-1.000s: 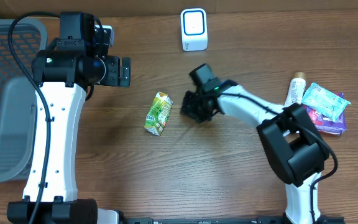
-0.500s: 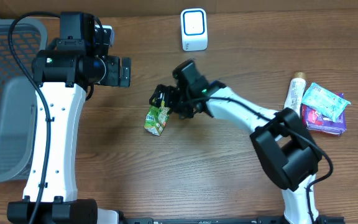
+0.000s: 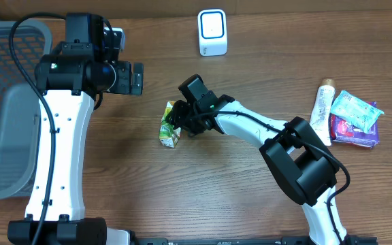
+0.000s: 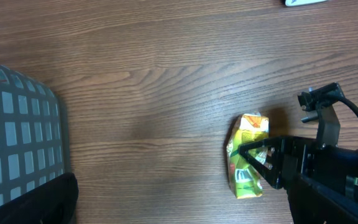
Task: Scan the item barcode
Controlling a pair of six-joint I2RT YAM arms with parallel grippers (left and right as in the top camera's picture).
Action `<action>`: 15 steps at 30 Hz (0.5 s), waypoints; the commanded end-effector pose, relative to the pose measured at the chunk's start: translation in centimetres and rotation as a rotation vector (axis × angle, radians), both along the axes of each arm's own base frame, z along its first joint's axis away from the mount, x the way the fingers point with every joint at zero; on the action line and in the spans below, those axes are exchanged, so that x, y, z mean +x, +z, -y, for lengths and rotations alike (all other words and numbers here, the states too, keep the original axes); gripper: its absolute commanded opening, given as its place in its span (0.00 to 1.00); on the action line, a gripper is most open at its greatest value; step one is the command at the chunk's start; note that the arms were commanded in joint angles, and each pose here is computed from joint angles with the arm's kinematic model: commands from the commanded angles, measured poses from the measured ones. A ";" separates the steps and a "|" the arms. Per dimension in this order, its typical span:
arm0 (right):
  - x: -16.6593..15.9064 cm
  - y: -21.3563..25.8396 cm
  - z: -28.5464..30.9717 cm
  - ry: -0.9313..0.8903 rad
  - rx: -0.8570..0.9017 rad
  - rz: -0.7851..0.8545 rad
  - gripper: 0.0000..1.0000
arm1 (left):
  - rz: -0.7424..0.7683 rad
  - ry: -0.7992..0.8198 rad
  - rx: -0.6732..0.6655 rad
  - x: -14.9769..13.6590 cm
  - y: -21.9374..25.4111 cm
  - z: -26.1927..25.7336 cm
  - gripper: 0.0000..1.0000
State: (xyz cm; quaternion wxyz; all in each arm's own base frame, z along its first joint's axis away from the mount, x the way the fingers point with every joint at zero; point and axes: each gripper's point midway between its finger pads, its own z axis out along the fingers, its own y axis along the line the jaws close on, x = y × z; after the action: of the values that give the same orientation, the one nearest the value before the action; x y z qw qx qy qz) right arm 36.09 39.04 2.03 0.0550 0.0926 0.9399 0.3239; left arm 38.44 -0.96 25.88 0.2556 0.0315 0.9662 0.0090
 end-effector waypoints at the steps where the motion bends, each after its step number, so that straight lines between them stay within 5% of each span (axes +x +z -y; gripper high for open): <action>1: 0.0 -2.7 0.9 0.010 -0.069 0.004 0.29 | 0.022 -0.032 0.002 0.1 0.8 0.4 1.00; 7: 0.2 -1.9 -0.2 0.120 -0.027 0.083 0.25 | 0.022 -0.032 0.002 0.1 0.8 0.4 1.00; 8: 0.2 -1.6 -0.5 0.140 -0.011 0.097 0.31 | 0.022 -0.032 0.002 0.1 0.8 0.4 1.00; 11: 0.3 -1.3 -0.9 0.169 0.010 0.121 0.73 | 0.022 -0.032 0.002 0.1 0.8 0.4 1.00; 15: 0.6 -1.2 -0.7 0.198 0.003 0.156 0.84 | 0.022 -0.032 0.002 0.1 0.8 0.4 1.00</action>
State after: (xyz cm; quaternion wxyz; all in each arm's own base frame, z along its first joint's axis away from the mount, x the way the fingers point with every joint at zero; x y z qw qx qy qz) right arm 36.92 40.53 2.67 0.0938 0.0015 0.9305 0.3541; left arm 38.44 -0.95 25.88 0.2556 0.0315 0.9662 0.0092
